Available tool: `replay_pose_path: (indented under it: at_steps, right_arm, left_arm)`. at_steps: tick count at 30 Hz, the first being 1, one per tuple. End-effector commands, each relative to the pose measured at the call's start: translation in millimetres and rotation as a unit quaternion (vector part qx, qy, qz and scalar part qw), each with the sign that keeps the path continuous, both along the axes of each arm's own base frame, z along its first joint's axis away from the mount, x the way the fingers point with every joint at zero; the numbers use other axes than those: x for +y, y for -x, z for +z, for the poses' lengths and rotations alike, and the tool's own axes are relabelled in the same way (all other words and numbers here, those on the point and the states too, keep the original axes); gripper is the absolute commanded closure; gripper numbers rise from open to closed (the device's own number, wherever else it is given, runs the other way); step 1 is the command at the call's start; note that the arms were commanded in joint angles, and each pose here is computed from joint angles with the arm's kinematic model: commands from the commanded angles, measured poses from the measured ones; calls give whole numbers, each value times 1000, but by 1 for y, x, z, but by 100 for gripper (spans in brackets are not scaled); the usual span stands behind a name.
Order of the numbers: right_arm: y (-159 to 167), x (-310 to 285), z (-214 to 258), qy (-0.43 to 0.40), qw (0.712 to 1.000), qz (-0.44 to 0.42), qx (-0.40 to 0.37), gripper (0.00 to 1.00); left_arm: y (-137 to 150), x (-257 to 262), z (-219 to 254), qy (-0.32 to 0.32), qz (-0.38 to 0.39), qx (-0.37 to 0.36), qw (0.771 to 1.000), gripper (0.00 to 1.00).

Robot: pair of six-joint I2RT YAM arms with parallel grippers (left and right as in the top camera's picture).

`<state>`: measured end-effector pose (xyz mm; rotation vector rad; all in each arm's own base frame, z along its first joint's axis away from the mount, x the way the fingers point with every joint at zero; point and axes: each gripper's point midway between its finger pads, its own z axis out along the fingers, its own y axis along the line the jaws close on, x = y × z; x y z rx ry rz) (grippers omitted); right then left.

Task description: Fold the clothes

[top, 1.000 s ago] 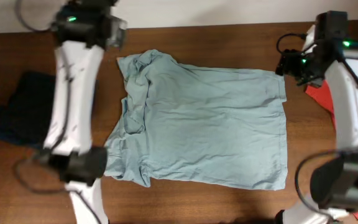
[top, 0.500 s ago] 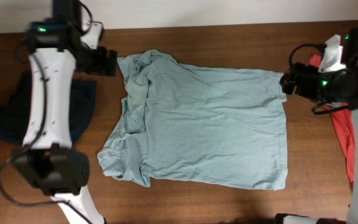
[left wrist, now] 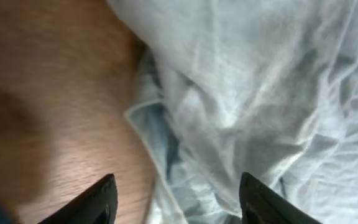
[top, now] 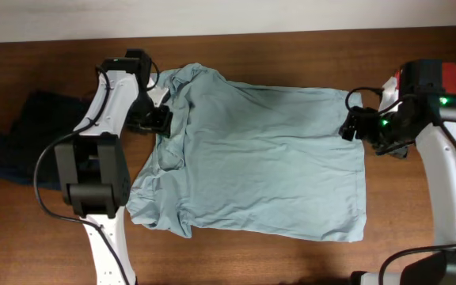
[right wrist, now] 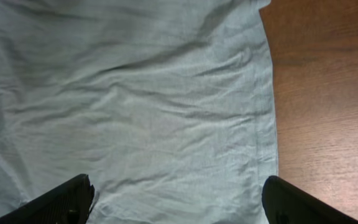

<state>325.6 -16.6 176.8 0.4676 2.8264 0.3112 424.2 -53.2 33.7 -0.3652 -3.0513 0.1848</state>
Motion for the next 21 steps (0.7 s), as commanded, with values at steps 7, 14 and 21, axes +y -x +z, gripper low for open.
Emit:
replay_pose_path:
  at_steps: [7,14,21]
  right_arm:
    - [2,2,-11,-6,1000,4,5,9]
    - [2,2,-11,-6,1000,4,5,9]
    - [-2,1,-15,-5,1000,4,-3,10]
  left_arm:
    - [5,-39,-4,40,-53,4,998,41]
    - [20,-34,-25,18,-57,41,997,84]
    - [-3,7,30,-78,-22,-1,997,99]
